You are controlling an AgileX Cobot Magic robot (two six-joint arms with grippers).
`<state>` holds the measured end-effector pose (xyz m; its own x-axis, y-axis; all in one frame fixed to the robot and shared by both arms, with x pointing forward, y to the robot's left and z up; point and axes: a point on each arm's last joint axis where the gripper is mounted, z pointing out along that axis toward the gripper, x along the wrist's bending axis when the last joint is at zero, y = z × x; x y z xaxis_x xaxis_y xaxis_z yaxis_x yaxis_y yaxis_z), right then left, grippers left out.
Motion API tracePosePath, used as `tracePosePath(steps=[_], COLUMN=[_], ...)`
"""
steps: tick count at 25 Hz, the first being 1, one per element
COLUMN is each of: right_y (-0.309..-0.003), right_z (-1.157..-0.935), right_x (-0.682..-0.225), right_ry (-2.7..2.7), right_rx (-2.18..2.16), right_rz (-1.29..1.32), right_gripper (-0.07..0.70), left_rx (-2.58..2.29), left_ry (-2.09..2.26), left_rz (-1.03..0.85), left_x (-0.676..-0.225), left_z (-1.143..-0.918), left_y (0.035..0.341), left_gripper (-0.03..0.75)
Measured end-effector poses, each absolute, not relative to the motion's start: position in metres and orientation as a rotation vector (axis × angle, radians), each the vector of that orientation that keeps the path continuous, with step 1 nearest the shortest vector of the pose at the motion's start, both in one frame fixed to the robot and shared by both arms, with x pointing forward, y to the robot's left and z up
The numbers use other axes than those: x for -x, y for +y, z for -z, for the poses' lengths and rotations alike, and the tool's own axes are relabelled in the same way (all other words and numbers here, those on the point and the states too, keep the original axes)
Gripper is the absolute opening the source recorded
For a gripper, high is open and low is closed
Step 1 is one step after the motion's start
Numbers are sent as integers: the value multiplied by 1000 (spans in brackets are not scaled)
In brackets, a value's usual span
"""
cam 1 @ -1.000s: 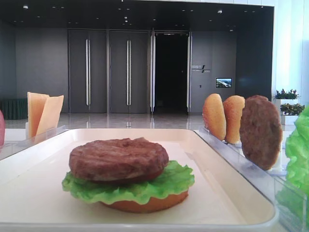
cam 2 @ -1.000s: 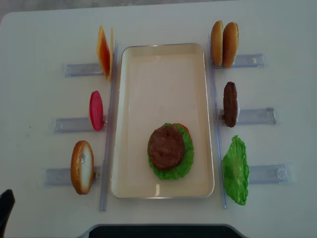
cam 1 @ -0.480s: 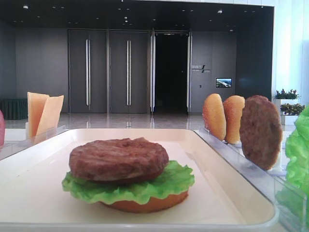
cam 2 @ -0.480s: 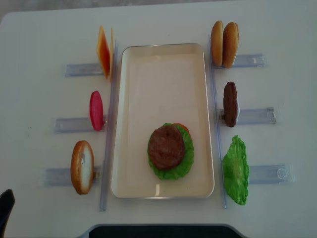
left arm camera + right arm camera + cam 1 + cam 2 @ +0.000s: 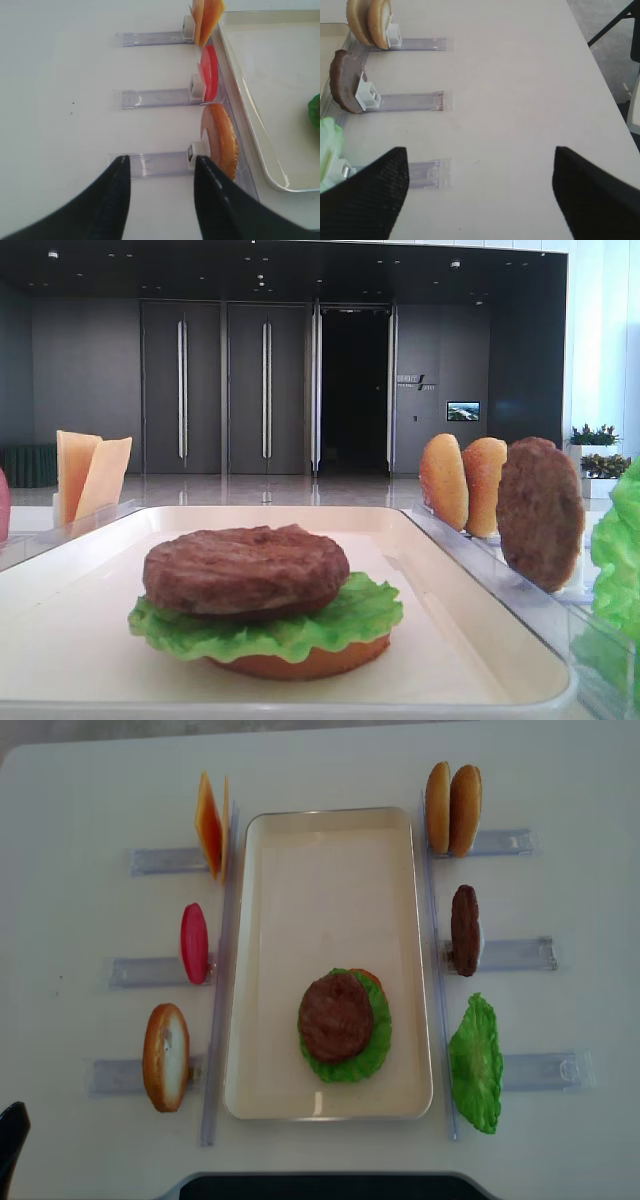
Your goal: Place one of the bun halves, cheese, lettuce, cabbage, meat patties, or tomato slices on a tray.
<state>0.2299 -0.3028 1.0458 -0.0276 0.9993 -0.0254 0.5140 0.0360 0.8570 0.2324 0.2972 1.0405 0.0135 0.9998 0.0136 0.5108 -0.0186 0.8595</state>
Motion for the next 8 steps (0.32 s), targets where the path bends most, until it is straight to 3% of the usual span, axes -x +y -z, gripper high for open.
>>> tracePosePath(steps=[8], right_y=[-303], right_z=[-1046], right_x=[-230], right_ry=[1626], right_rx=[-1559], right_rz=[-894], right_gripper=[587], left_rx=[-1610], left_ry=[1577], left_rz=[-911], left_x=[-232], left_z=[-1040], left_y=[297], left_gripper=[328])
